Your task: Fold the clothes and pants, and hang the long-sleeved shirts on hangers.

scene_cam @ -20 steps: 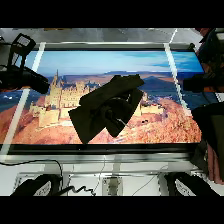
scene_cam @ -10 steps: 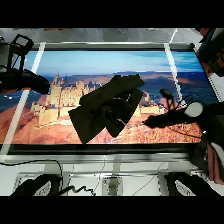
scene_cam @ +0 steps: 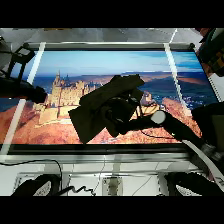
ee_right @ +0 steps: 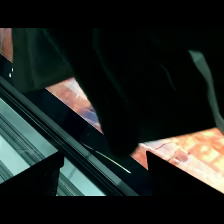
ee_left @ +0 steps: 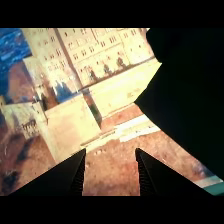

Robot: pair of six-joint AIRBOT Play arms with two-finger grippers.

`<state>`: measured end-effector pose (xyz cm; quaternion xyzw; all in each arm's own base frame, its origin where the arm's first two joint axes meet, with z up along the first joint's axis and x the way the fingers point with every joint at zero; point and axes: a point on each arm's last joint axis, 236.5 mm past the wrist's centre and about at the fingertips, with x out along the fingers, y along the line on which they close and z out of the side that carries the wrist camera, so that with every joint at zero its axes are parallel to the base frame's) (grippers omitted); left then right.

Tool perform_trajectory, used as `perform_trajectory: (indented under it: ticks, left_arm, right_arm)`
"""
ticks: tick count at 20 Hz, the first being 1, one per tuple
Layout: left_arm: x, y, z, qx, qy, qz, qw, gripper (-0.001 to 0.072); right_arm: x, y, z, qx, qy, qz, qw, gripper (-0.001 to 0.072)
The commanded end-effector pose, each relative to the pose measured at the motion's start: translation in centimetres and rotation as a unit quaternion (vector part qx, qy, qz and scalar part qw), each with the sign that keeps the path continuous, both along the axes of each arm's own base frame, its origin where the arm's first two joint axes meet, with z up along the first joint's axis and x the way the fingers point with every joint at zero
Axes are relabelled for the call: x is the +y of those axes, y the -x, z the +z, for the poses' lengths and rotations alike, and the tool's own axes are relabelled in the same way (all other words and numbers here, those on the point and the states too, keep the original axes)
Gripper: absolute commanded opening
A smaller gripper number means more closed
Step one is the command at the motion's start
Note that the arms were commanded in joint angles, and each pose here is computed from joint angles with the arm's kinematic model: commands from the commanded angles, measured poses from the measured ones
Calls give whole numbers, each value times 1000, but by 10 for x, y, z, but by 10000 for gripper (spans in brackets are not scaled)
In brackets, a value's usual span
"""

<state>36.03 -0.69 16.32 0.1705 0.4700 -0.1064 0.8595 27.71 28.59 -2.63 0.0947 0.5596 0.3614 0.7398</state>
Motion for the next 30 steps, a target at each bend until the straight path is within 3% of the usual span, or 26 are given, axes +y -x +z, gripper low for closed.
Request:
perform_trajectory:
  ticks: [1,4,9,11,13,17,18,19,20,22,24,29,30]
  left_arm:
    - [32,13,-8,30,-6,46,998,387]
    - [52,20,-23,49,9,85,995,386]
    - [30,53,-102,154,99,106,977,387]
    - [-1,76,-140,211,165,110,957,389]
    - [-39,93,-169,248,247,115,930,389]
    - [-93,115,-211,281,384,168,863,392]
    - [-101,121,-219,288,402,183,850,474]
    - [-106,127,-227,294,412,194,840,643]
    - [-112,135,-236,301,414,201,835,680]
    - [-118,147,-251,309,402,202,838,662]
    - [-126,150,-259,306,389,193,847,549]
    - [-144,133,-273,270,371,202,865,538]
    - [-147,134,-278,274,365,201,866,458]
  right_arm:
    - [29,-9,-10,8,13,43,999,602]
    - [26,-17,-29,25,53,68,996,593]
    - [23,-8,-37,48,69,93,992,518]
    - [22,-7,-37,49,72,97,991,247]
    - [22,-7,-37,48,72,97,992,34]
    - [22,-7,-37,48,72,97,992,31]
    - [22,-8,-37,47,71,96,992,31]
    - [23,-9,-37,44,71,95,992,31]
    - [23,-11,-36,41,70,93,992,31]
    - [25,-14,-33,37,68,93,993,31]
    - [28,-19,-27,29,64,92,993,31]
    - [36,-32,-8,5,52,92,994,31]
    - [37,-33,-5,4,50,94,994,31]
